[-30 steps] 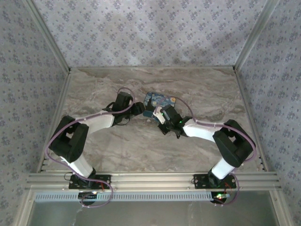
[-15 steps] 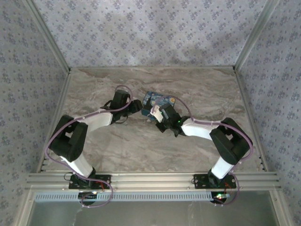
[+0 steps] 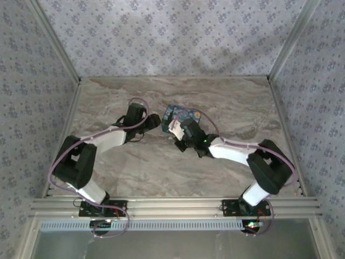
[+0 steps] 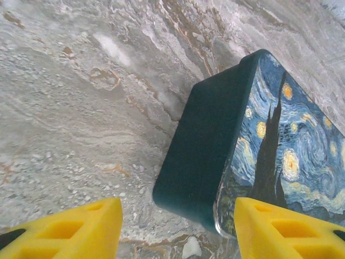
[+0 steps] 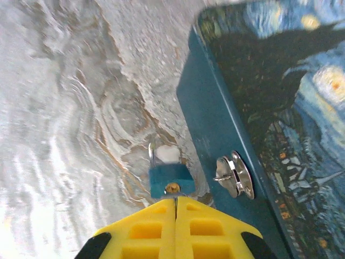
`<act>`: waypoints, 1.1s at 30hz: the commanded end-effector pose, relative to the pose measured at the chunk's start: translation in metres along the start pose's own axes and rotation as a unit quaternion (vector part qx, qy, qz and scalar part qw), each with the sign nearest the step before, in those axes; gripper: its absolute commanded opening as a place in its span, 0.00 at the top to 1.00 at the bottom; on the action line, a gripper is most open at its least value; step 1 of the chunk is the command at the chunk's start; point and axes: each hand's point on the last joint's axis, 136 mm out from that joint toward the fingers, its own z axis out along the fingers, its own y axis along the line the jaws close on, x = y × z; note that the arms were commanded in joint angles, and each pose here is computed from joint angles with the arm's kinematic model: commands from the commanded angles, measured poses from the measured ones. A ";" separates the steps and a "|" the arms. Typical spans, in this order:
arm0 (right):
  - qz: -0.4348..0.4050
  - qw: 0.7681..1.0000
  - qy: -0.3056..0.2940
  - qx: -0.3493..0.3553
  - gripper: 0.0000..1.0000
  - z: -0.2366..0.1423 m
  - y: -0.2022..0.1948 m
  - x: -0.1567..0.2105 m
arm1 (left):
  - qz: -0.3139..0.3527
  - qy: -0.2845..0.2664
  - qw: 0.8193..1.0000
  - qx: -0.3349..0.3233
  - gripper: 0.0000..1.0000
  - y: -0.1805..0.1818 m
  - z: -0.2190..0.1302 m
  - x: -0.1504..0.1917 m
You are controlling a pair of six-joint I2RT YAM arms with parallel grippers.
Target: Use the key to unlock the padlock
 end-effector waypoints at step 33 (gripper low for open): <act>0.449 0.855 0.021 0.259 1.00 -0.144 -0.156 0.117 | 0.026 -0.031 0.999 0.020 0.02 0.002 -0.064 0.032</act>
